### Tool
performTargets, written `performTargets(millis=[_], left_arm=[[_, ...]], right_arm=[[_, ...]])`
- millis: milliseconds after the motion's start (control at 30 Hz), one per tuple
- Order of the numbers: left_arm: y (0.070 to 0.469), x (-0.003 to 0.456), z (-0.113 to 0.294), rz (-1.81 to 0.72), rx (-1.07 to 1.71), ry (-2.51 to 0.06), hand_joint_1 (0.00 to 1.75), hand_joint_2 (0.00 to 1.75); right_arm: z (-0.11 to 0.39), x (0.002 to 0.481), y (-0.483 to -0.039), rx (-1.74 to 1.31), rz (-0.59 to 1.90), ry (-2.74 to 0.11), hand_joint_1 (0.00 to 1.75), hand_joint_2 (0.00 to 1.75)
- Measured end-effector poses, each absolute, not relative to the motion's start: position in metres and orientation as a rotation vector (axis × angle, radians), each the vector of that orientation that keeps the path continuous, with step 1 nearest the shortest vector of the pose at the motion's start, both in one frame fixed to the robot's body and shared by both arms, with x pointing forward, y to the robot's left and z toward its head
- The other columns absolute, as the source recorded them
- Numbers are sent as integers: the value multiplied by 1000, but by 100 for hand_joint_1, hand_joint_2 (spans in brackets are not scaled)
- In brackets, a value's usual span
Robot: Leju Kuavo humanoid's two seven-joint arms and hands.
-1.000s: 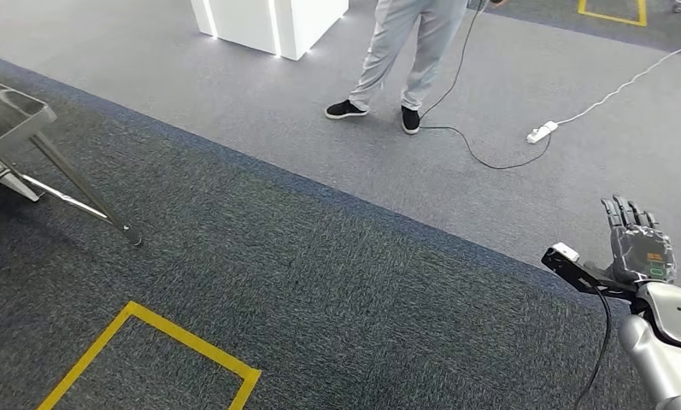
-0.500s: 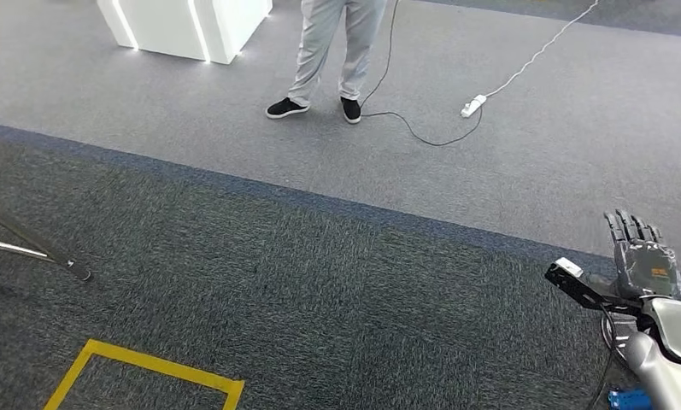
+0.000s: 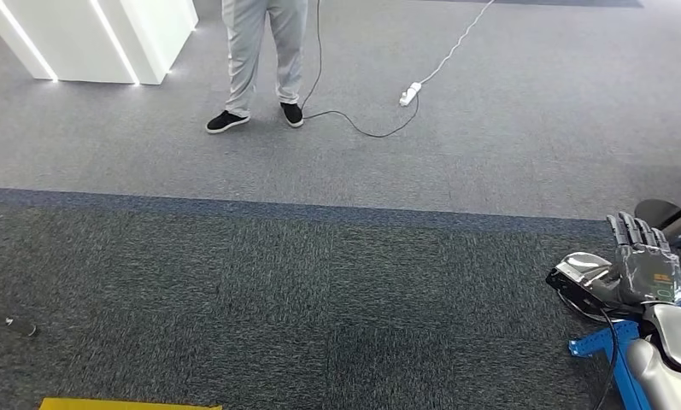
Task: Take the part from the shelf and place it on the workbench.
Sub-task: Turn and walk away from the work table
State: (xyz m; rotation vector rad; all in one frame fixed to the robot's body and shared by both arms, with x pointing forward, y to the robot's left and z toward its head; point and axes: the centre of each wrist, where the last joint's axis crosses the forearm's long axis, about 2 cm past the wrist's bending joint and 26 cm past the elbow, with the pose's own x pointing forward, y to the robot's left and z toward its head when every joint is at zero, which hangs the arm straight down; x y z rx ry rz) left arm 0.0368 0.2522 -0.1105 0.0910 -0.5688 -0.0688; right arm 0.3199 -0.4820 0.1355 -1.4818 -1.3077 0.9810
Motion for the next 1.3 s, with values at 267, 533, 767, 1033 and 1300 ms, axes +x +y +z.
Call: performTargets(millis=[267,533,767,1033,1300], left_arm=[[252,38,-110,-71,92,-574,0,0],[253,39,-110,-82,89,-583,0,0],[254,46,-110,-77,92,-598,0,0],[254,41,-110,-64,95,-583,0,0],[255,39,-111,-67,95,-584,0,0]], right_arm=[[136,313,-486,-1491,972,-1299,0,175],[145,314,-489,-1498,985,-1327,0,175],[169,360,-453,-1544,1037,-1408,0,175],[171,384,-419,-1499,1057,-1464,0,175],[170,385,-421,-1493,1040,-1446,0,175]])
